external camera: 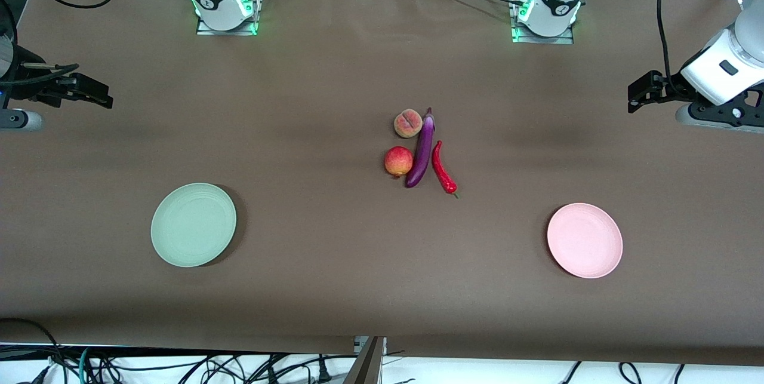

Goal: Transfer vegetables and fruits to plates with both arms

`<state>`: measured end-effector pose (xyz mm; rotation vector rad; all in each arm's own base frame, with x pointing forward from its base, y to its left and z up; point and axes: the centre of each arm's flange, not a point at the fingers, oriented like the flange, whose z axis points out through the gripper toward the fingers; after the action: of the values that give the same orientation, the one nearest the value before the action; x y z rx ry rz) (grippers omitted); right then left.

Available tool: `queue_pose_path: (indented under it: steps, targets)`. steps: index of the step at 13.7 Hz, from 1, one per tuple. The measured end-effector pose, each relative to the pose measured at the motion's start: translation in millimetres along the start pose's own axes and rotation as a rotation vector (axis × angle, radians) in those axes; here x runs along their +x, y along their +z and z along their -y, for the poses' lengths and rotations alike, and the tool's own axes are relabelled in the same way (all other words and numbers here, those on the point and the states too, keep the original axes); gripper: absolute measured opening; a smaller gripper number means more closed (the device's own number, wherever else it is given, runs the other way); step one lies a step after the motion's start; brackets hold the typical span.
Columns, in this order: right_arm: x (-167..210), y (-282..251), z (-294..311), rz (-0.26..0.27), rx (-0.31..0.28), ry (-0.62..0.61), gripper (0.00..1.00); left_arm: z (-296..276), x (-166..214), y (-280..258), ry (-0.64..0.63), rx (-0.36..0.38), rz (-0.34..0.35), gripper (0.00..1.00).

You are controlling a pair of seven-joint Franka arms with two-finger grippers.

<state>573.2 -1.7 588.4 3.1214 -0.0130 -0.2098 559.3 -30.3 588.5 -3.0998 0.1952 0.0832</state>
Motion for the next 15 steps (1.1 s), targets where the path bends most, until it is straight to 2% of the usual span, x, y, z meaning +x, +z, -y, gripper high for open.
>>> queue_pose_path:
  steps: [15]
  targets:
    - [2.5,1.8,0.0,-0.001,0.0,0.0,1.0,-0.4,1.3,-0.9,0.001,0.0,-0.005,1.0]
